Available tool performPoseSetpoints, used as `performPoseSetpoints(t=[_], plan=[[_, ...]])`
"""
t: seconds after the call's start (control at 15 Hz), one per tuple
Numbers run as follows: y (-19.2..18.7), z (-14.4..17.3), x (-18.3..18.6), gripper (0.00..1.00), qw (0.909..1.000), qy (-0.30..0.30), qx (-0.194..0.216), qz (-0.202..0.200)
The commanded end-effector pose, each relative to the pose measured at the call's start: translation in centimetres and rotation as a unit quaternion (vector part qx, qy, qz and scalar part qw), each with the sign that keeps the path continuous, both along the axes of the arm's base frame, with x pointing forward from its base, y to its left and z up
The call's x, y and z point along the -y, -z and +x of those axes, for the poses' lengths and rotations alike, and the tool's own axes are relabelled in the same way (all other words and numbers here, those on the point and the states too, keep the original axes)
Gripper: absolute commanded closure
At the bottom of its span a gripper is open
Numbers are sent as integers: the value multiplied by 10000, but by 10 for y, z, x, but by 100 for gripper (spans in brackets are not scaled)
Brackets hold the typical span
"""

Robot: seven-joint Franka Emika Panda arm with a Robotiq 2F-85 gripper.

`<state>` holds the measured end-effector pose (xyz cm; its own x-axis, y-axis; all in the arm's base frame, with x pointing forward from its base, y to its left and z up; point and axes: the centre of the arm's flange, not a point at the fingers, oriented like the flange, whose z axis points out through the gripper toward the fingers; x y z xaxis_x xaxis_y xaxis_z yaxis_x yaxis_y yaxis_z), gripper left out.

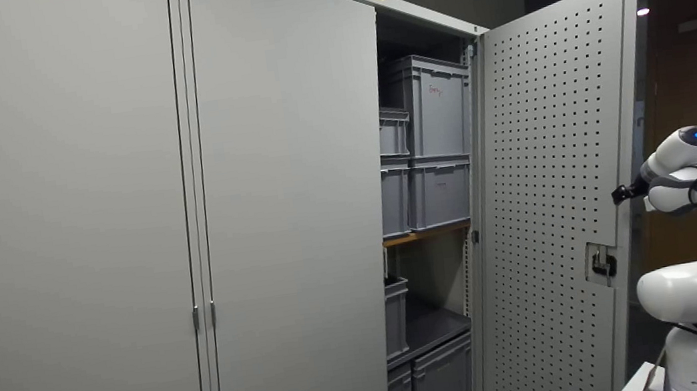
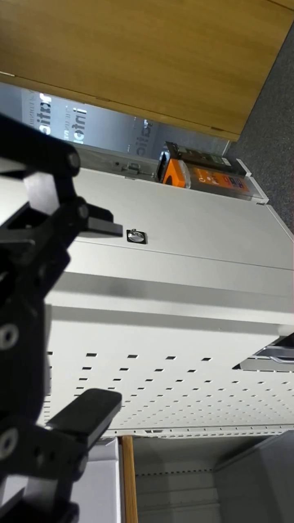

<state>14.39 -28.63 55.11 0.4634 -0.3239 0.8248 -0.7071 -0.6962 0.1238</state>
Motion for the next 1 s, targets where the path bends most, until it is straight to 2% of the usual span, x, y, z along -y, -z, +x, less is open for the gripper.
performPoseSetpoints(t=[0.0, 0.4, 0.6, 0.67, 0.93], plan=[[5, 3, 4, 0, 9996, -235, 87, -150], [6, 2, 12, 0, 9993, -329, 138, -87], [11, 2, 8, 0, 9992, -399, -8, 69], [9, 0, 8, 0, 9997, -239, 51, 78], [10, 2, 8, 0, 9995, -292, 54, 109]])
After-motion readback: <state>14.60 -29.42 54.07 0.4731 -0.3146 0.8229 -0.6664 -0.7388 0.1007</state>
